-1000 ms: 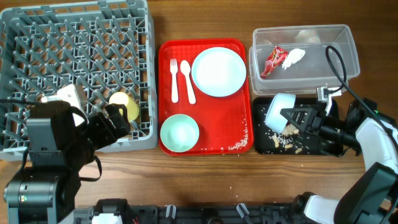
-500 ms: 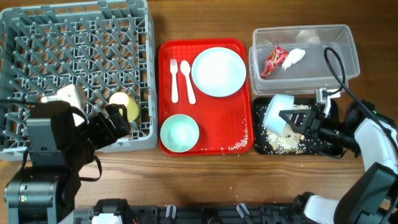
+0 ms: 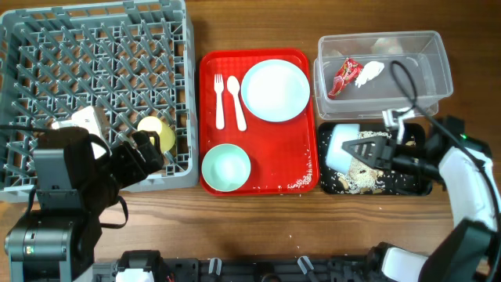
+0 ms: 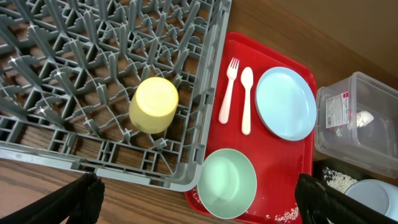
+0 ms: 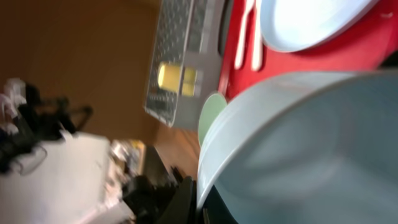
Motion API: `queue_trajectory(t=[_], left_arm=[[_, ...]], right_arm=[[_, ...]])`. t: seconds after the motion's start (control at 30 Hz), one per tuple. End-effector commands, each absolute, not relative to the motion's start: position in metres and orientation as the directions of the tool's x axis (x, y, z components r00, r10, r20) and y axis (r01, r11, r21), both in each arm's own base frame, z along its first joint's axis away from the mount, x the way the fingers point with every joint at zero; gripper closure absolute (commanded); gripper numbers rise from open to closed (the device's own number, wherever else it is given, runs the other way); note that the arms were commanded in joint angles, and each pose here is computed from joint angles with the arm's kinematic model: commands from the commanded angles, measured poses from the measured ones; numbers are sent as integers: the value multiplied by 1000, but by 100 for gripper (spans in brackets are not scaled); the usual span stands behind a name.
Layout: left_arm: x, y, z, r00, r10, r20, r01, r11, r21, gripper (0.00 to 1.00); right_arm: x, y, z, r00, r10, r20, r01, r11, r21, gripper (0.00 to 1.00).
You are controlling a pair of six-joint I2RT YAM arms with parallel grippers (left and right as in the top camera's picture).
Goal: Sort waste into correct bins and load items into the dishwasher rack
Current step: 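Grasp the light-blue food bowl with the right gripper and tip scraps onto black tray, then set the emptied light-blue bowl back on the red tray with the right gripper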
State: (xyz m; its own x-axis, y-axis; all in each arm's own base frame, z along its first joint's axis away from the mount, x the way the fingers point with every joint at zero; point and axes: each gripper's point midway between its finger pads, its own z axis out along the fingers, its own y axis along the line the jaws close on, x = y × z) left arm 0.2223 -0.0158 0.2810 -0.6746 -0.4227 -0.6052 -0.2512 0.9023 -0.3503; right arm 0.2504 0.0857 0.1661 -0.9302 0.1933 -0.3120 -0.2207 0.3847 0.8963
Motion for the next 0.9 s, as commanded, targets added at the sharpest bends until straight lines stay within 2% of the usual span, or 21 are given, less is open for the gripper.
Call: queue_trajectory(t=[0.0,0.03,0.1,0.2,0.27,0.47,0.5,0.57,0.63,0.73,0.87], left_arm=[[223,-15,287,-665,-413,-623,-240,907,-346,0],[223,-15,287,-665,-413,-622,-240,907,-346,0],[223,-15,287,-665,-413,-623,-240,907,-346,0],[223,-15,287,-665,-413,-622,-240,907,-346,0],[223,-15,287,-665,-413,-622,-240,907,-346,0],[223,-15,287,-665,-413,-623,-240,907,-346,0],[223,-15,287,-665,-413,-622,-240,907,-346,0],[223,-16,288,-663,-414,-624,-239,907,-347,0],[224,-15,288,-662,-414,-625,-239,907,-347,0],[223,-15,288,-663,-414,-624,-239,907,-347,0],[223,-15,288,-663,-414,-625,-239,907,-347,0]], right_arm=[[253,104,174,-932,22,-361,-263,643,719,96],[252,111,166,-933,-29,-359,-265,732,628,96],[250,127,154,-932,-87,-353,-257,844,471,96],[256,151,131,-923,-108,-370,-204,952,230,96],[262,170,119,-911,-132,-391,-213,962,171,96],[274,220,63,-929,-179,-325,-257,941,218,96],[274,225,59,-932,-182,-313,-262,936,235,90],[276,231,61,-931,-180,-317,-267,929,257,60],[283,235,80,-918,-171,-357,-277,922,271,45],[289,238,117,-893,-155,-422,-294,912,286,38],[292,224,192,-803,-157,-575,-351,904,243,35]])
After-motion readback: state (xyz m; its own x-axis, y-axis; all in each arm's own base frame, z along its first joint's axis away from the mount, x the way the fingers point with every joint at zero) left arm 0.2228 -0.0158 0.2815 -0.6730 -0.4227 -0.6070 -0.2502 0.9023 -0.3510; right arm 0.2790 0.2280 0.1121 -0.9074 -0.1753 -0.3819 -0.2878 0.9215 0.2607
